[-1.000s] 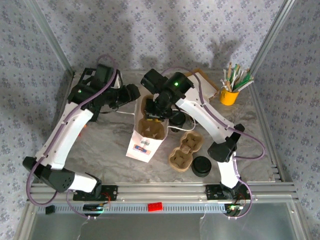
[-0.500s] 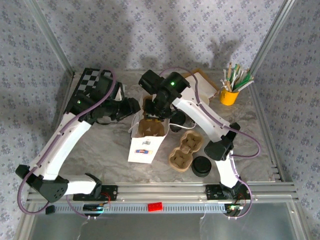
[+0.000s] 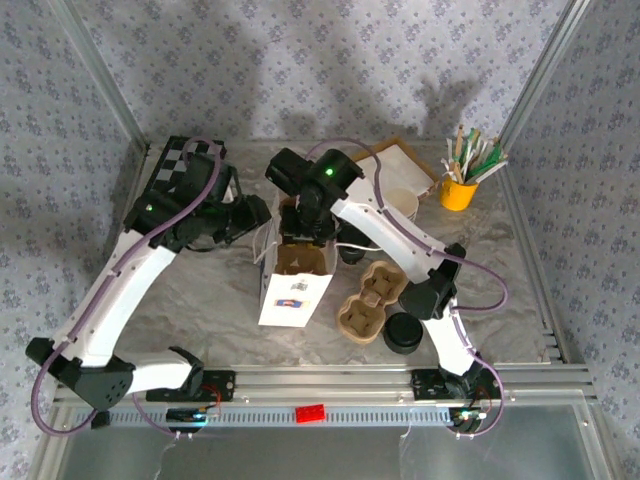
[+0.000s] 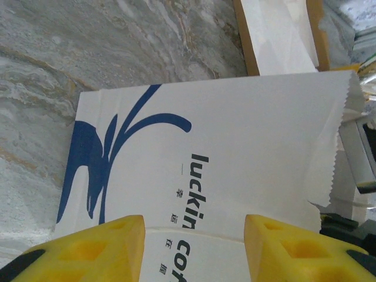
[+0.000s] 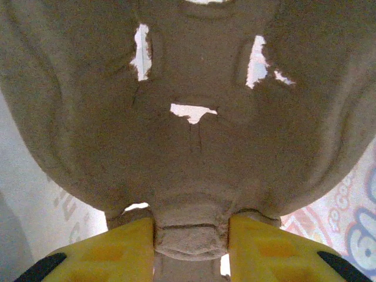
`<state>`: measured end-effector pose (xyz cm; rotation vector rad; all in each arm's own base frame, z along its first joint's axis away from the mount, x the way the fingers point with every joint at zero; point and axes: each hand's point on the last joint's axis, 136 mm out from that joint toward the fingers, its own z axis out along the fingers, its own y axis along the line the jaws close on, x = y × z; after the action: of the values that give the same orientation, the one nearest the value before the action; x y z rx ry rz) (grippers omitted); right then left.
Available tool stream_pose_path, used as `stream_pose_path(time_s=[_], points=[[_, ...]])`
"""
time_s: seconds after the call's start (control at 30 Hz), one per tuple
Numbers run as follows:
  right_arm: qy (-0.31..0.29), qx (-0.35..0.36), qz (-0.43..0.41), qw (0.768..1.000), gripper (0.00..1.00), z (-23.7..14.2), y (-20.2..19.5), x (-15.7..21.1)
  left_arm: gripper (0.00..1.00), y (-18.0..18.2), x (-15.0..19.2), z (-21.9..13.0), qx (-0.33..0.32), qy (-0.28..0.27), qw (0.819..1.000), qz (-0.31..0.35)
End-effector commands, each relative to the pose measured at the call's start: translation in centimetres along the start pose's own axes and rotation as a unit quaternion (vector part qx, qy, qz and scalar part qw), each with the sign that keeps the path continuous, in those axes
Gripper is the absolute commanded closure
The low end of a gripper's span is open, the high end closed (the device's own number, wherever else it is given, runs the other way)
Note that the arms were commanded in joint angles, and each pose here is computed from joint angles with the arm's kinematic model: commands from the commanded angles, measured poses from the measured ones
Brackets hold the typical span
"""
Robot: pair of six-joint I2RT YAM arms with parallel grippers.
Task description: Pack the takeout coffee
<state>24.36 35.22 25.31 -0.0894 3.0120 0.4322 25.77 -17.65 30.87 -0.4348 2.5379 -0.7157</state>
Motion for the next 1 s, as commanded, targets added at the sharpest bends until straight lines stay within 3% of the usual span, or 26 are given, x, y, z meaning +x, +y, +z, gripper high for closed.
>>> stream_pose_path(time_s=[0.0, 0.6, 0.97], points=[[-0.002, 0.016, -0.009, 1.0, 0.63, -0.5, -0.5, 0.4, 0.52, 1.0, 0.0, -0.9, -0.008, -0.01, 1.0, -0.014], [-0.023, -0.011, -0.014, 1.0, 0.56, -2.8, 0.4, 0.4, 0.51, 1.9, -0.6, -2.1, -0.014, -0.009, 1.0, -0.019], [-0.041, -0.04, -0.043, 0.997, 0.56, -5.1, 1.0, 1.2, 0.4, 2.3, -0.1, -4.5, -0.017, 0.001, 1.0, -0.013]])
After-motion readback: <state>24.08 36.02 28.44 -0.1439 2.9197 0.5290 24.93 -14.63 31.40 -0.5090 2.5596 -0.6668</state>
